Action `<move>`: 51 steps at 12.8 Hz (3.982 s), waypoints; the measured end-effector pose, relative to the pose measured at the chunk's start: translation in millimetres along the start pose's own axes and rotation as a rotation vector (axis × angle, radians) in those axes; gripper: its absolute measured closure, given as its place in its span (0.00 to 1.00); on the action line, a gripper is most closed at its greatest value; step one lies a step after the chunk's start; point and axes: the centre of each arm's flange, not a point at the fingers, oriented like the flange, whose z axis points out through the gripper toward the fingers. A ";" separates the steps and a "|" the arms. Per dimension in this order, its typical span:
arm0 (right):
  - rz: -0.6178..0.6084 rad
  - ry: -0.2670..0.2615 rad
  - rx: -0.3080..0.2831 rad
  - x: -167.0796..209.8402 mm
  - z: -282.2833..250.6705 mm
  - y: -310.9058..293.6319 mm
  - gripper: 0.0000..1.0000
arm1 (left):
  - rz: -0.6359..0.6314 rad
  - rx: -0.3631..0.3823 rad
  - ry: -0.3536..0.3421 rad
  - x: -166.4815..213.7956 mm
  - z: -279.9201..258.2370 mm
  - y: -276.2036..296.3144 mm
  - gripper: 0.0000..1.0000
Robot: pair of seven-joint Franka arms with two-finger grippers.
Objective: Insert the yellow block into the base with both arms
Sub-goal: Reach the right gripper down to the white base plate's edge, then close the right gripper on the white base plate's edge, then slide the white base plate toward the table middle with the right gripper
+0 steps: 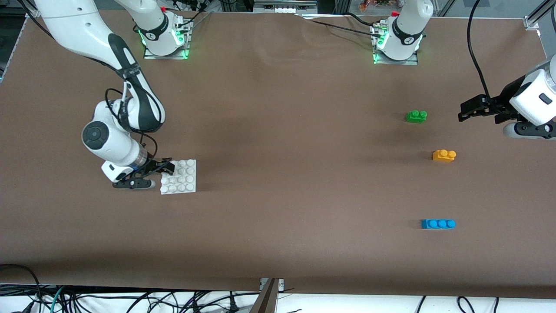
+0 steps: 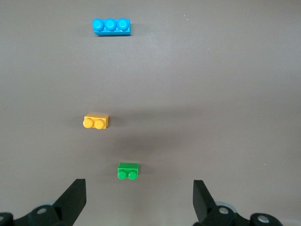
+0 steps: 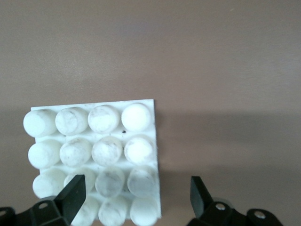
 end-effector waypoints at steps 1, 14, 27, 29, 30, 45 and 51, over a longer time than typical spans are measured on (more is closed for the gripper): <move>0.001 0.003 0.001 -0.4 6.4 -1.0 0.01 | 0.000 0.000 0.000 0.0 0.0 0.0 0.00; 0.006 0.016 0.017 -1.9 19.1 -11.8 0.06 | 0.000 0.000 0.000 0.0 0.0 0.0 0.00; 0.006 0.029 0.020 1.6 17.9 -11.5 0.24 | 0.002 0.000 0.000 0.0 0.1 1.4 0.00; 0.007 0.030 0.020 1.7 17.9 -11.4 0.26 | 0.002 0.000 0.000 0.0 0.1 1.4 0.00; 0.007 0.031 0.020 1.8 18.0 -11.3 0.26 | 0.002 0.000 0.000 0.0 0.1 1.4 0.00; 0.015 0.064 0.027 1.8 28.3 -26.1 0.33 | 0.004 0.000 0.000 0.0 0.1 2.5 0.00; 0.056 0.093 0.049 -0.2 30.8 -96.7 0.33 | 0.006 0.001 0.000 -0.1 0.1 3.2 0.00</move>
